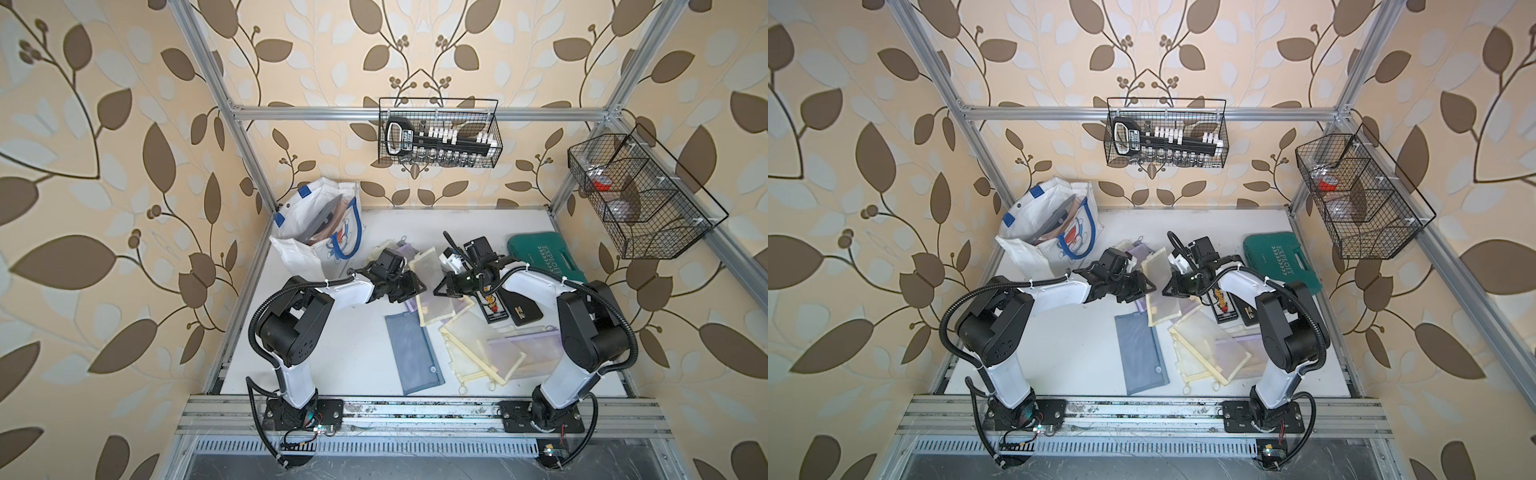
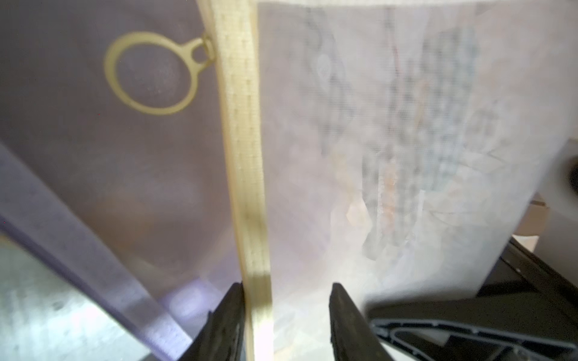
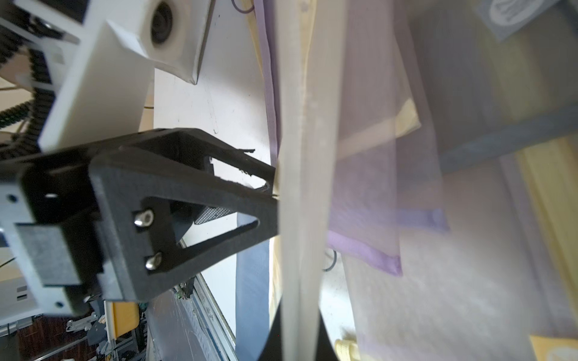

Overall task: Put the pencil pouch into the canvas bag
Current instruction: Pick up the pencil pouch.

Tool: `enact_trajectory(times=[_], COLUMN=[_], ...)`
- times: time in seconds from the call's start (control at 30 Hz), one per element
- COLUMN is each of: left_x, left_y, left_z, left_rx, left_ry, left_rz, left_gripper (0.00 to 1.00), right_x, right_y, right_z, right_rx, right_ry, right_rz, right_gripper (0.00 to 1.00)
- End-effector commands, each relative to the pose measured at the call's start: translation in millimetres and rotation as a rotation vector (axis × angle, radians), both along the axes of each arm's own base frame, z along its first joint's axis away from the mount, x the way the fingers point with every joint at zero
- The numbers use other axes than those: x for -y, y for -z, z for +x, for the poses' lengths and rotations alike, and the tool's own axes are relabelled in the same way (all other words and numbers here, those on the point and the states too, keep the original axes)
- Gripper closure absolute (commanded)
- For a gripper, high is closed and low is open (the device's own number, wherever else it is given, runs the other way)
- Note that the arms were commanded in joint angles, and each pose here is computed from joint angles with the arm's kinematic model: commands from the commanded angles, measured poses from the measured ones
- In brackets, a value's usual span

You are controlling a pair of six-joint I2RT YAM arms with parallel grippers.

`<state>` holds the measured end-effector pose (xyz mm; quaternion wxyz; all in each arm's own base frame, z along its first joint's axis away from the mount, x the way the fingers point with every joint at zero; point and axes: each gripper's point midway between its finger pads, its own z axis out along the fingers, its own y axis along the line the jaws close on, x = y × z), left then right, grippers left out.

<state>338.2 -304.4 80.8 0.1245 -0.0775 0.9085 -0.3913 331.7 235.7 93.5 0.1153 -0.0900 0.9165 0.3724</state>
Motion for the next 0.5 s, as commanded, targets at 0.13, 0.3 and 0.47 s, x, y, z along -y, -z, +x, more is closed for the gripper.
enact_trajectory(times=[0.13, 0.3, 0.47], left_x=[-18.6, -47.8, -75.3], left_y=[-85.5, -147.2, -194.7], left_z=[-19.0, -26.1, -27.7], left_rx=[0.123, 0.241, 0.317], left_ry=[0.033, 0.022, 0.008], left_rz=[-0.068, -0.223, -0.35], left_gripper=[0.41, 0.32, 0.17], right_x=[-8.5, -28.2, -44.0], right_y=[-75.4, -131.5, -180.5], right_z=[-4.5, -18.4, -35.1], right_rx=[0.138, 0.192, 0.273], right_ry=[-0.05, -0.136, -0.221], right_rz=[0.113, 0.26, 0.353], right_gripper=[1.0, 1.0, 1.0])
